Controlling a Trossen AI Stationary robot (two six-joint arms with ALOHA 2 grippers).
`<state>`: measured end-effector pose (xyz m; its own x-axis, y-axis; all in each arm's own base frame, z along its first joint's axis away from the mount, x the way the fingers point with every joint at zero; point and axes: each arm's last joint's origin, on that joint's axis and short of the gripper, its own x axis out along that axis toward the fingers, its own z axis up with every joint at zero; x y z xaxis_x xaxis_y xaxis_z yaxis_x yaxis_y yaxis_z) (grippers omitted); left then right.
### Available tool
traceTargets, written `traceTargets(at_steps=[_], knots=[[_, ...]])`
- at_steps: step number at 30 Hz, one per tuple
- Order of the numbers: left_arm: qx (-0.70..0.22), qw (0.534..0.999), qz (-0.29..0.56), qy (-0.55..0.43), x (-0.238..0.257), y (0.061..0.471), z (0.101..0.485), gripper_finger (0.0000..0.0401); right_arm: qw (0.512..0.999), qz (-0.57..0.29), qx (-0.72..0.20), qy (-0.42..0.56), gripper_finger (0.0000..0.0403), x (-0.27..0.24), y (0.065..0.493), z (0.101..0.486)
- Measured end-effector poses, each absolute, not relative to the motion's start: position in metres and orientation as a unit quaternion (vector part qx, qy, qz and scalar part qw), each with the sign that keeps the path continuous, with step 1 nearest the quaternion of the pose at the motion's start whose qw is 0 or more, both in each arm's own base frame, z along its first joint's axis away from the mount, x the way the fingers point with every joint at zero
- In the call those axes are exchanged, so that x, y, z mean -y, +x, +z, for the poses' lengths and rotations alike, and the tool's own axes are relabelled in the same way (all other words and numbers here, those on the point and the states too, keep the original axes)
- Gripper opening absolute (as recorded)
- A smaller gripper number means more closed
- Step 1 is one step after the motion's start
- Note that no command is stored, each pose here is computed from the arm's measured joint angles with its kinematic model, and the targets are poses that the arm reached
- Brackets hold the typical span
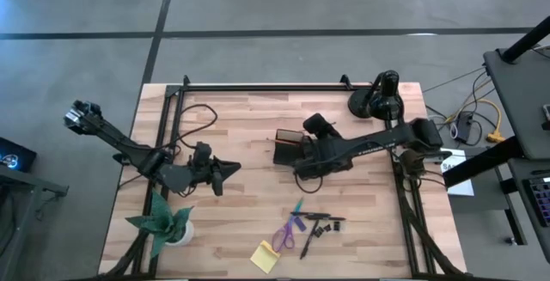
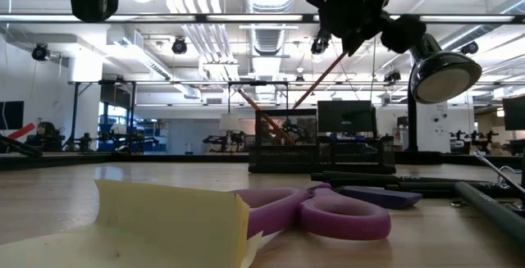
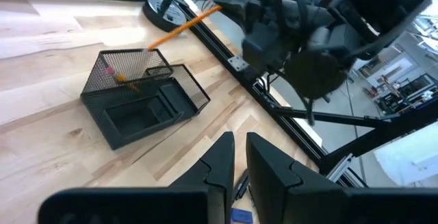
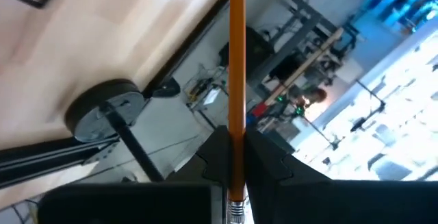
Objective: Pick and place office supplies into organizer
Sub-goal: Put the yellow pencil into the black desk organizer, then put the top black pen into the black desk organizer
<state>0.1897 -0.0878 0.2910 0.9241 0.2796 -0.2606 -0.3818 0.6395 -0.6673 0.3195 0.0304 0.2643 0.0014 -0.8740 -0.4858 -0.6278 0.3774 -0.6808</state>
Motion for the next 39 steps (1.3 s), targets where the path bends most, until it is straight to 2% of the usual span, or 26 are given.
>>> traceTargets(at_steps=[7, 14, 20, 23, 26, 30, 39], knots=[[-0.067, 0.903, 0.183, -0.383, 0.088, 0.19, 0.291, 0.0024, 0.475, -0.11, -0.708, -0.511, 0.0018, -0.038, 0.324, 0.253], [-0.072, 0.904, 0.186, -0.379, 0.088, 0.189, 0.286, 0.0024, 0.448, -0.073, -0.713, -0.534, 0.0023, -0.038, 0.346, 0.225], [-0.08, 0.904, 0.174, -0.382, 0.089, 0.189, 0.286, 0.0024, 0.44, -0.063, -0.715, -0.54, 0.0026, -0.041, 0.361, 0.215], [-0.081, 0.904, 0.174, -0.382, 0.089, 0.189, 0.286, 0.0024, 0.463, -0.08, -0.706, -0.531, 0.0027, -0.043, 0.367, 0.219], [-0.08, 0.899, 0.175, -0.392, 0.089, 0.19, 0.285, 0.0024, 0.511, -0.105, -0.69, -0.502, 0.0031, -0.044, 0.375, 0.229], [-0.082, 0.9, 0.177, -0.39, 0.089, 0.19, 0.283, 0.0024, 0.565, -0.094, -0.677, -0.462, 0.0054, -0.048, 0.383, 0.24], [-0.095, 0.9, 0.166, -0.392, 0.089, 0.189, 0.28, 0.0024, 0.602, -0.095, -0.645, -0.461, 0.0126, -0.066, 0.387, 0.253]])
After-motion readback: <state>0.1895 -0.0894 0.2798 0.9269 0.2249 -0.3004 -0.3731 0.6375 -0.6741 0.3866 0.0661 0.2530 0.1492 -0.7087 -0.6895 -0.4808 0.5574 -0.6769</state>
